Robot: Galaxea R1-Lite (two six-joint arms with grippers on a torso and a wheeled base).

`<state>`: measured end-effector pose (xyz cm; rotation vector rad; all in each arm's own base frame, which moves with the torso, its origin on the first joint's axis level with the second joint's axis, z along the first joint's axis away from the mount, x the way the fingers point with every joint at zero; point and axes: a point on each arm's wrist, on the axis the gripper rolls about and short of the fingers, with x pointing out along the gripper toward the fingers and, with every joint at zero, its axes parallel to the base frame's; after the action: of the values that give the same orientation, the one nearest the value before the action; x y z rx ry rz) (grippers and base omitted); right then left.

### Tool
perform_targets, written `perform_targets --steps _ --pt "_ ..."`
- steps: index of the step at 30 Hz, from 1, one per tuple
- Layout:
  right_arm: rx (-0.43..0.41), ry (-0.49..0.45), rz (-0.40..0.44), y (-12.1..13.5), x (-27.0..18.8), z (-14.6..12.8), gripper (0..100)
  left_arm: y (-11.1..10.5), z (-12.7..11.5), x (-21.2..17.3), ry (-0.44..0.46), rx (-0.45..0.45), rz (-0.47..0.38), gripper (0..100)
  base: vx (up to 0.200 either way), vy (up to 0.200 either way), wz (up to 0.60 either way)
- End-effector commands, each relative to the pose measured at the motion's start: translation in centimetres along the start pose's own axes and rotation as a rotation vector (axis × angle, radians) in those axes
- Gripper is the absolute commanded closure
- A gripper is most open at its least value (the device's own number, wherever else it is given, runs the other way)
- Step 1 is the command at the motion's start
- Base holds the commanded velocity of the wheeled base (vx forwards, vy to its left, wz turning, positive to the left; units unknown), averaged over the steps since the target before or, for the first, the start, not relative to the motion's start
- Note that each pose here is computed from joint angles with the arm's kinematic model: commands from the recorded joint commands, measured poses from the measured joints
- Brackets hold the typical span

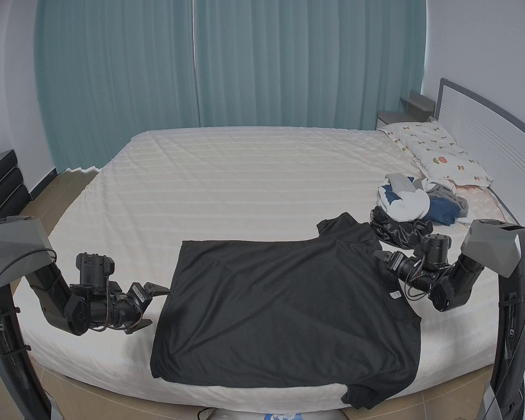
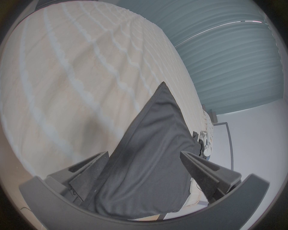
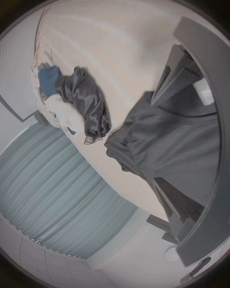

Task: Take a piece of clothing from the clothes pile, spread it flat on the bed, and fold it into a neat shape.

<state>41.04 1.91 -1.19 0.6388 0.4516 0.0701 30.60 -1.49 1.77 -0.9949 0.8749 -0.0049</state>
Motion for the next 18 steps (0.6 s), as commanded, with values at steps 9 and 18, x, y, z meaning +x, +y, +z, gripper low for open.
perform_targets --steps 9,18 --pt "0.127 0.042 0.0 0.1 -10.3 -4.2 0 2.1 -2.3 -1.1 0.084 0.185 0.027 0 0.0 0.0 0.0" --pt "0.143 0.054 -0.012 -0.1 -11.0 -4.4 0 1.7 -2.6 -0.9 0.092 0.177 0.023 0 0.0 -0.022 0.0"
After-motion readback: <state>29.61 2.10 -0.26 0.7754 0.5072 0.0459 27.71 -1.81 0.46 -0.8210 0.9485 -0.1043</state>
